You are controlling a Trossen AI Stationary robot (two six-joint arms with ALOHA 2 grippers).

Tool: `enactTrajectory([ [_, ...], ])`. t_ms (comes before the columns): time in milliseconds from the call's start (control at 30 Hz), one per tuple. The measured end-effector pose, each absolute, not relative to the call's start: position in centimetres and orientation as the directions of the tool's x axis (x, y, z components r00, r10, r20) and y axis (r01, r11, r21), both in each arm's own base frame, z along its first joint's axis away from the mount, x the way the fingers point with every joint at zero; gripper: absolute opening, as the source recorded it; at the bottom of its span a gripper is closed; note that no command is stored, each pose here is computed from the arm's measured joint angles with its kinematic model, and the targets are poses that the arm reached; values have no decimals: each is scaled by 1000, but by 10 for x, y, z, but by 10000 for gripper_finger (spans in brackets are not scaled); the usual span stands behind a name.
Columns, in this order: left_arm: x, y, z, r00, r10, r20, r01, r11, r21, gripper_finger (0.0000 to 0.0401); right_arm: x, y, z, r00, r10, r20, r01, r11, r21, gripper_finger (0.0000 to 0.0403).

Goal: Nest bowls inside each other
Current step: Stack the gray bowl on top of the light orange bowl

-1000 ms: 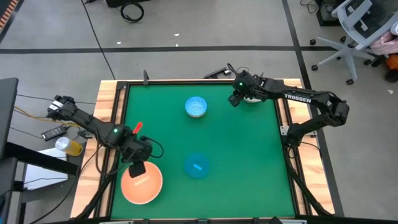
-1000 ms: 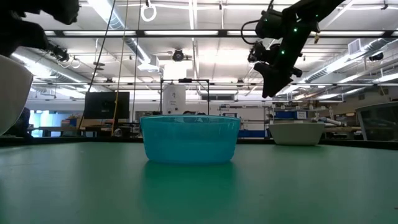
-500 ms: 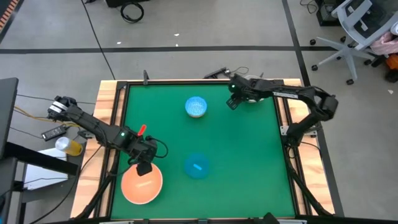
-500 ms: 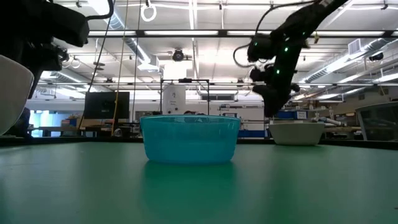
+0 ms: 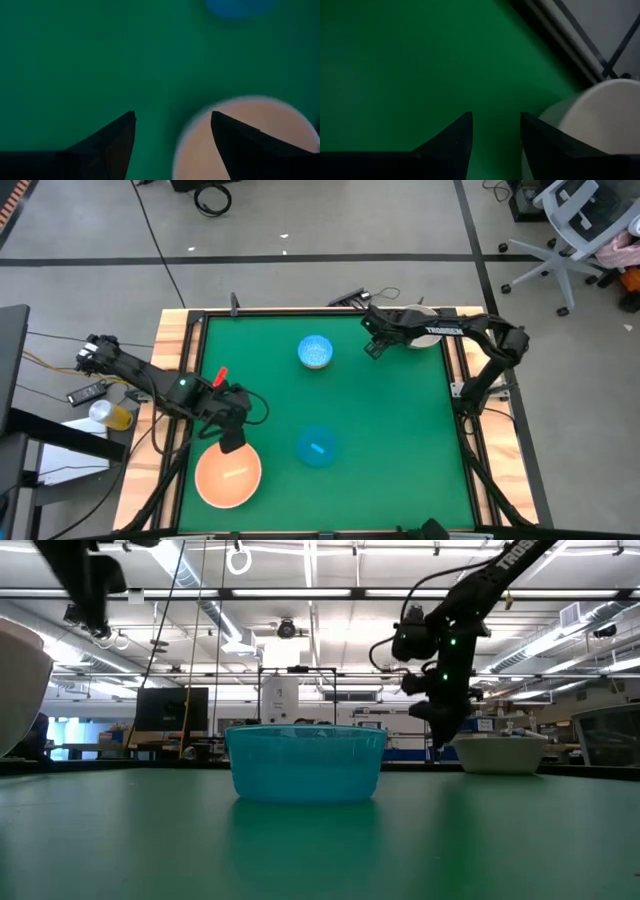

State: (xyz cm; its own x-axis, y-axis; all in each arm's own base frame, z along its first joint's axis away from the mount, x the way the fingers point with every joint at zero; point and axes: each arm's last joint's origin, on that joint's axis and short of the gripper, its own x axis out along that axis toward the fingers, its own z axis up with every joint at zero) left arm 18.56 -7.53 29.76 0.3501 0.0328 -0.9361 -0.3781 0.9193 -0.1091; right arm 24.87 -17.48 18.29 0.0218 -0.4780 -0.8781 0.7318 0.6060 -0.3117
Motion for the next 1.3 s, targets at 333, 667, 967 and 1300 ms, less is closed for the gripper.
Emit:
enactTrajectory([
  [333, 213, -72, 258, 593, 167, -788, -346, 936, -62, 260, 216, -162, 194, -78, -443, -893, 752, 562, -345, 170],
  [667, 220, -55, 256, 596, 204, -777, -319, 948, 4, 260, 197, -169, 165, -121, -424, -898, 749, 555, -362, 117],
  [967, 224, -39, 258, 592, 243, -768, -198, 968, 153, 260, 223, -123, 186, 27, -465, -885, 646, 684, -339, 30],
  [1300, 252, -28, 286, 836, 241, -493, -48, 927, 371, 260, 256, 5, 253, 583, -274, -765, 187, 961, -202, 14],
])
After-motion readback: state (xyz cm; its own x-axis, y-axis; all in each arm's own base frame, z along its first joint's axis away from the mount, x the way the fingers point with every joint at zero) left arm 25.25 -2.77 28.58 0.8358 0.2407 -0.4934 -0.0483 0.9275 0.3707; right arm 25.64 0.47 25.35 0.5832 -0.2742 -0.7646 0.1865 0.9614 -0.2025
